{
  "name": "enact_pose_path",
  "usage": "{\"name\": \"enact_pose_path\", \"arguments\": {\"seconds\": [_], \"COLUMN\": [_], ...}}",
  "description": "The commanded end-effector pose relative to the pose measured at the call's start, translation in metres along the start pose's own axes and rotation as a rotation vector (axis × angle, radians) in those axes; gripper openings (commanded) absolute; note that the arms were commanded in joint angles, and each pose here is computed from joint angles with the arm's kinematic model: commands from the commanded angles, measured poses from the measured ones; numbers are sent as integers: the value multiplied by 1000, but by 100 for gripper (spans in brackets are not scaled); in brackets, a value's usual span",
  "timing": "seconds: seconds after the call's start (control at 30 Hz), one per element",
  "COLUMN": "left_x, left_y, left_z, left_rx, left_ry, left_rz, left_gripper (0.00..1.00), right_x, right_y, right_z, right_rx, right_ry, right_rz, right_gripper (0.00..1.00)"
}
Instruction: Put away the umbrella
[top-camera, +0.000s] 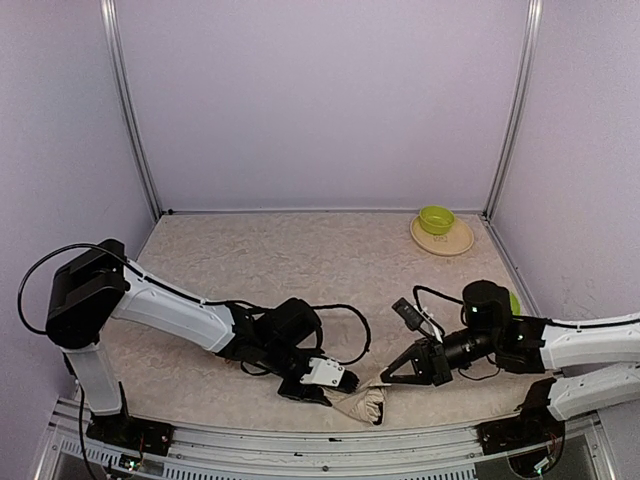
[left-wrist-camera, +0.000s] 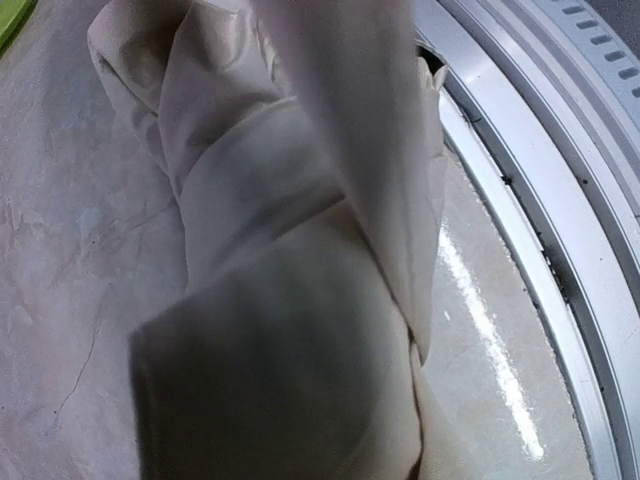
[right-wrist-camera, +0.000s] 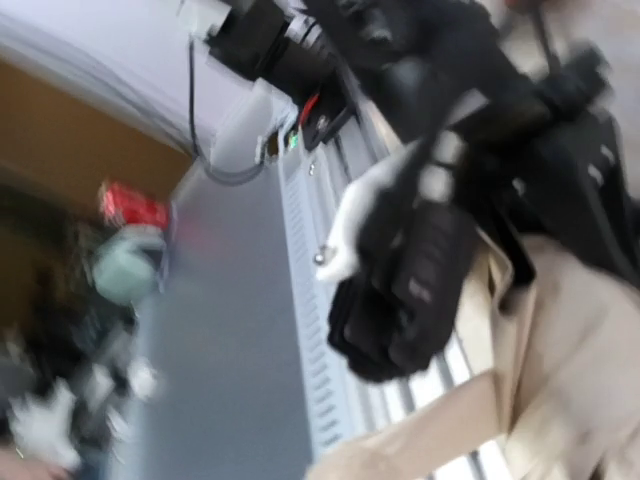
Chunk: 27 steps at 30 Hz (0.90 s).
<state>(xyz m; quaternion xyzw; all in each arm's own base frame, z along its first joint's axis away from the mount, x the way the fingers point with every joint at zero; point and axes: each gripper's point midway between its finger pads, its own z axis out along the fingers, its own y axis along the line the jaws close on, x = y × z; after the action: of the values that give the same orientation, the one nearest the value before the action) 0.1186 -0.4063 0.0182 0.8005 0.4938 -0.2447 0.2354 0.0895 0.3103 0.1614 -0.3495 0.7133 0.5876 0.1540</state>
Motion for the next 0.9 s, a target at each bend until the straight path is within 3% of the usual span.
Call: {"name": "enact_pose_path", "arguments": {"seconds": [0.0, 0.13, 0.3, 0.47, 0.67, 0.87], "left_x": [72, 67, 61, 52, 49, 46], "left_y": [-33, -36, -41, -52, -77, -69], "left_z": [13, 19, 22, 20, 14, 19], "left_rx": [38, 31, 19, -5, 1, -38], "left_ry": [277, 291, 305, 290, 264, 274], "left_rz": [-73, -43, 3, 88, 225, 220], "left_gripper": [0, 0, 0, 0, 0, 0], "right_x": [-62, -107, -148, -180, -161, -100], "right_y": [49, 53, 51, -7, -115, -187], "right_z": [-39, -56, -44, -55, -65, -34], "right_rx": [-90, -26, -29, 116, 420, 587], "right_ry": [-337, -530, -584, -642, -608, -424], "right_rz": [102, 43, -43, -1, 102, 206], "right_gripper": [0, 0, 0, 0, 0, 0]}}
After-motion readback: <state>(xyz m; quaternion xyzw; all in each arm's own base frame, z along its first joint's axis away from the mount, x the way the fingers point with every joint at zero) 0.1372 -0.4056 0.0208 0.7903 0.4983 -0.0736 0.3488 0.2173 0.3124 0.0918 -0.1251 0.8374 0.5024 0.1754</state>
